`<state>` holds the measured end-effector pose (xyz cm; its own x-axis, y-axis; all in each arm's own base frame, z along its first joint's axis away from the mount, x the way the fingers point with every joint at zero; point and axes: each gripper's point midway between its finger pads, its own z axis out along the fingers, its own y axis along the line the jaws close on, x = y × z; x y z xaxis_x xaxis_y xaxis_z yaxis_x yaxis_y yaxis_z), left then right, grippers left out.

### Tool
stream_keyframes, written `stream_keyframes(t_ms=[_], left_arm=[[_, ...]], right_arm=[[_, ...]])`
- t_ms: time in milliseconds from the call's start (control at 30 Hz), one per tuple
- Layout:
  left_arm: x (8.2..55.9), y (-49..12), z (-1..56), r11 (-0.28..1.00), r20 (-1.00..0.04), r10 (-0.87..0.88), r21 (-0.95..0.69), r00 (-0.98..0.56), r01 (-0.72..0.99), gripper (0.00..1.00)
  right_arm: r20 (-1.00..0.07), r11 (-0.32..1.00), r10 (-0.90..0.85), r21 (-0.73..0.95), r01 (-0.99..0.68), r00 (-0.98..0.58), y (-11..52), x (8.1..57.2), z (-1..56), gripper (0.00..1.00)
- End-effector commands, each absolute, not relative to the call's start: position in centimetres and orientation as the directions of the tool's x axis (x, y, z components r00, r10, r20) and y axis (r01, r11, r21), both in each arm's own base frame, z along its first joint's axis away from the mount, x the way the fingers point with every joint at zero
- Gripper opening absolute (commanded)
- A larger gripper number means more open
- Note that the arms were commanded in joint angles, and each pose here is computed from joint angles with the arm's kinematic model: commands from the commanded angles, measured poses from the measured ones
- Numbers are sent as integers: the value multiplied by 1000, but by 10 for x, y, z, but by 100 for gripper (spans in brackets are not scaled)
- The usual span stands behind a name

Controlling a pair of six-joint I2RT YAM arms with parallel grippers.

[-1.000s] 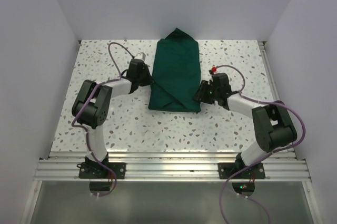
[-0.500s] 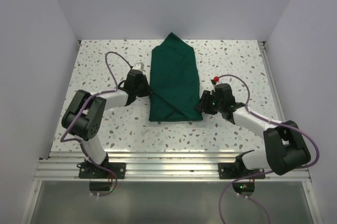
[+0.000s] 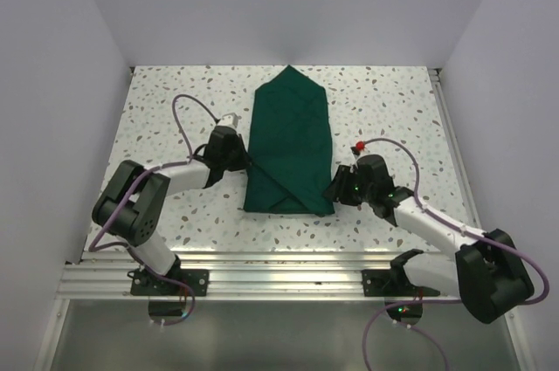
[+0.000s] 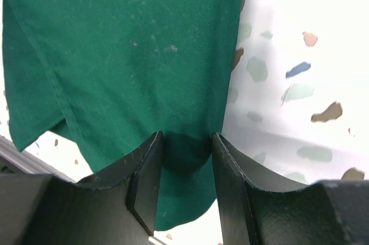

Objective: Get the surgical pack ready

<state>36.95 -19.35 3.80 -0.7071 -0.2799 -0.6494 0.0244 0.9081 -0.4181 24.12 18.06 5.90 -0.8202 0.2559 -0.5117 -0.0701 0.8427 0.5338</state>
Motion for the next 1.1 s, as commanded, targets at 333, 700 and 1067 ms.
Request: stream_keyframes(t_ms=[333,700,1067], left_arm=[[351,-167,38,948,-660,-266,-311,-703,-68,10],[370,-131,77,950,-702,-301,-279,-645,-140,42],[458,-185,154,850,-727,-326,-505,-604,150,24]], right_arm=[[-522,892,236,450,-30,-819,160,227,75,52],[-618,890,246,448,-78,-747,156,281,136,55],[-590,748,307,635,-194,-746,197,392,185,10]])
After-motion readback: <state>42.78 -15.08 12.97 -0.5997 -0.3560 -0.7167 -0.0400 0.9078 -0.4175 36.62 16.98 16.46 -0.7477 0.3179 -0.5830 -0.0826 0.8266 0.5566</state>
